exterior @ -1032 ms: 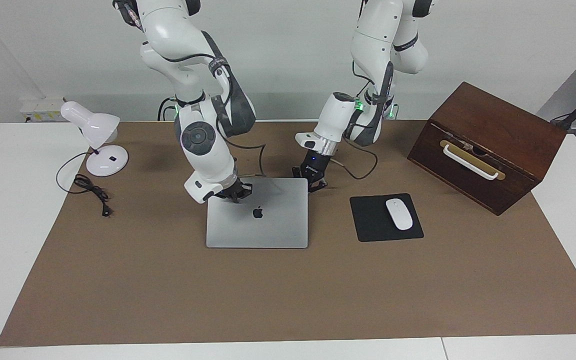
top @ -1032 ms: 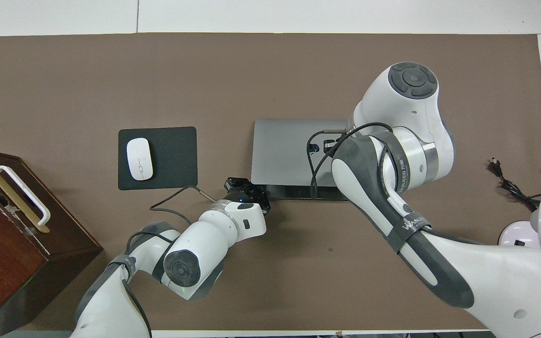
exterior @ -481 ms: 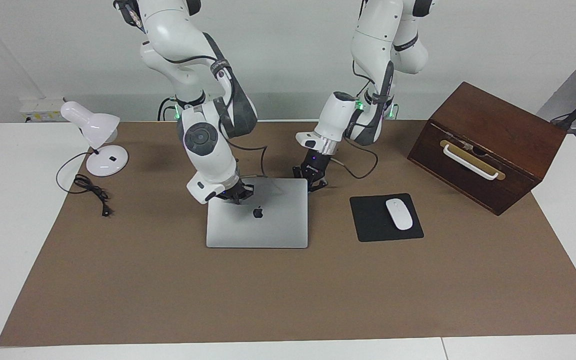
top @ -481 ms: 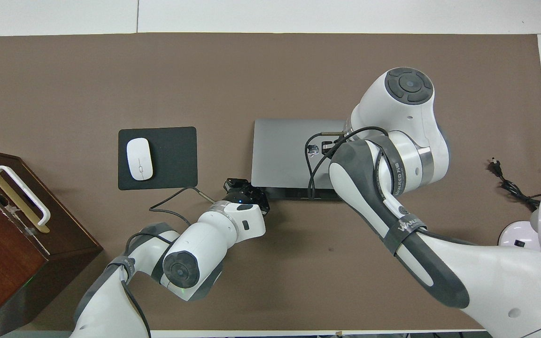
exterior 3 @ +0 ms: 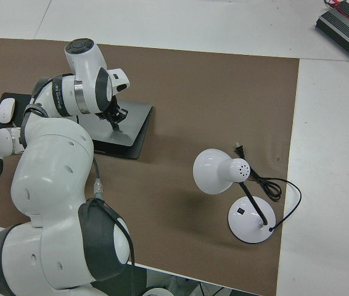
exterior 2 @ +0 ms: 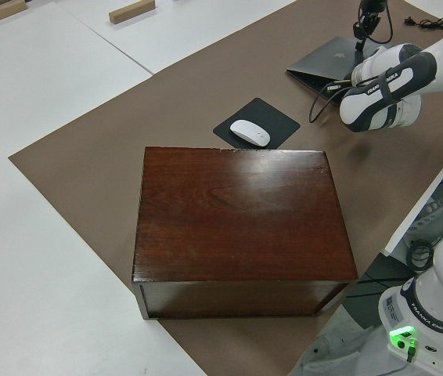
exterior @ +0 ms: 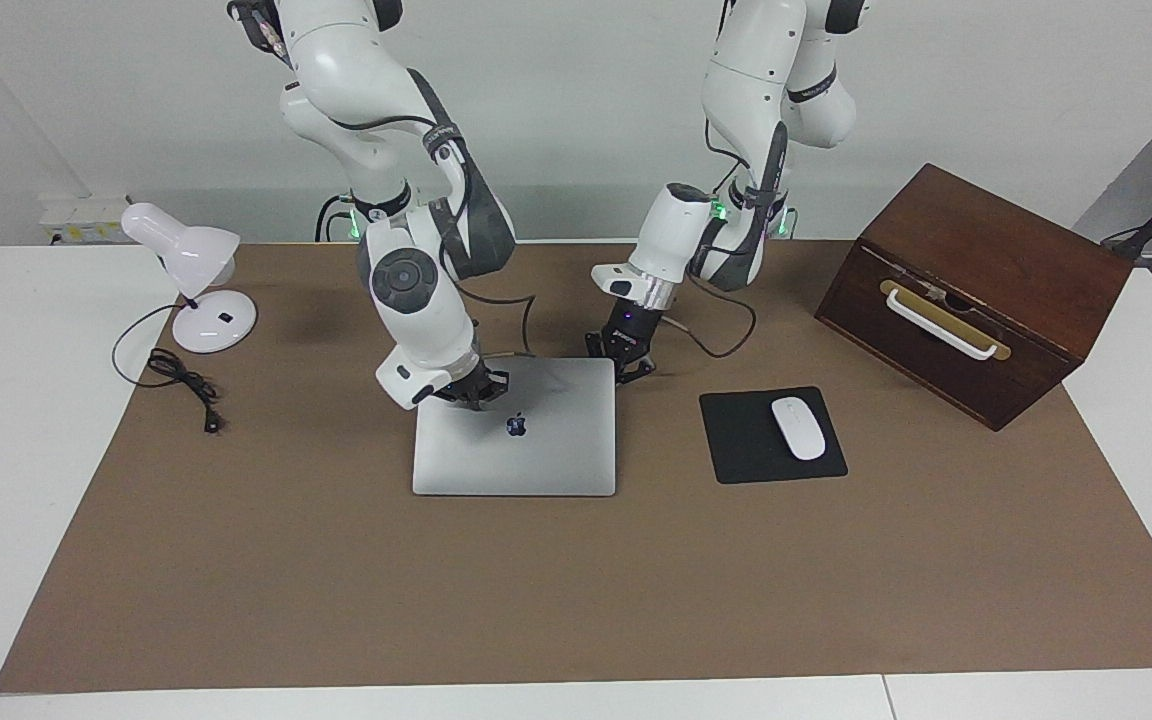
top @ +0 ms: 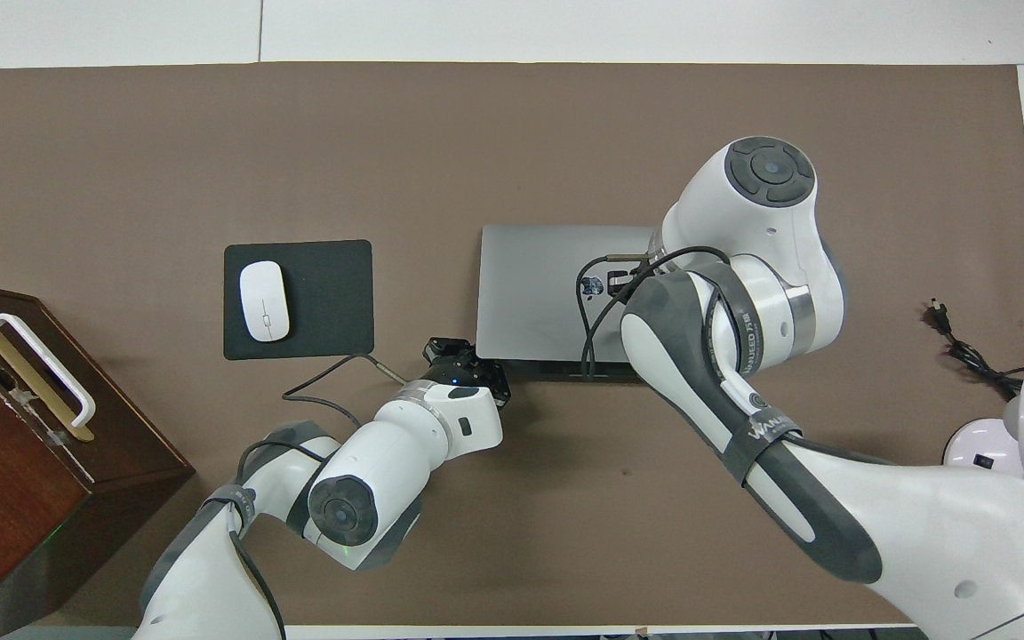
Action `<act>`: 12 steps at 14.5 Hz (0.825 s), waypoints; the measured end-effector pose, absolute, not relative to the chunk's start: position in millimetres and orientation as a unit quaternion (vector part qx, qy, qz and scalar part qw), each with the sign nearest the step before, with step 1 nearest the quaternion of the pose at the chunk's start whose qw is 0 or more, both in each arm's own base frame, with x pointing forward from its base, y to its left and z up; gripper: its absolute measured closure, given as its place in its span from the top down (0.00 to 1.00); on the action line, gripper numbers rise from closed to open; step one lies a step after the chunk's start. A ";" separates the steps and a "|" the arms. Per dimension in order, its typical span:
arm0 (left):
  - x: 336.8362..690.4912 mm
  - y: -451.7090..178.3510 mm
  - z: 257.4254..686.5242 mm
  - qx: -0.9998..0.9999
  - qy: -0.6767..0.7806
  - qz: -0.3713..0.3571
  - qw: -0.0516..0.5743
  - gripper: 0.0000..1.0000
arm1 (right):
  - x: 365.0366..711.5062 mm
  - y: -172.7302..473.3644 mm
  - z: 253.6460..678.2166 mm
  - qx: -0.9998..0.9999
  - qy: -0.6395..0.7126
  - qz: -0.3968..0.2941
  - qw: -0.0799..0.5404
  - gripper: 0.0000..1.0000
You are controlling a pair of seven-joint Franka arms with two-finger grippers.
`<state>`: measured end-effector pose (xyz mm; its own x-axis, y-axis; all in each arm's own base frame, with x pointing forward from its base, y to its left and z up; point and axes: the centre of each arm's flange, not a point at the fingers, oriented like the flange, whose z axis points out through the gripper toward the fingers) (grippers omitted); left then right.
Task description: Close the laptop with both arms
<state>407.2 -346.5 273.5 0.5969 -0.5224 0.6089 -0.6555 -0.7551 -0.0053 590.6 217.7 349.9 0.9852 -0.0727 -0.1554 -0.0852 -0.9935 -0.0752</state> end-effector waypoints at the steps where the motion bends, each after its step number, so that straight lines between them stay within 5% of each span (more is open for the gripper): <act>1: 407.2 -346.5 273.5 0.887 -0.332 0.302 0.110 0.01 | 590.3 217.6 348.8 -0.995 0.040 0.076 0.041 0.01; 12: 407.1 -346.4 273.5 0.887 -0.332 0.302 0.110 0.01 | 588.3 217.8 343.7 -0.996 0.040 0.075 0.041 0.01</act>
<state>407.1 -346.4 273.5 0.5968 -0.5224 0.6091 -0.6555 -0.7552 -0.0054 588.3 217.8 343.7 0.9854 -0.0731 -0.1535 -0.0854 -0.9935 -0.0749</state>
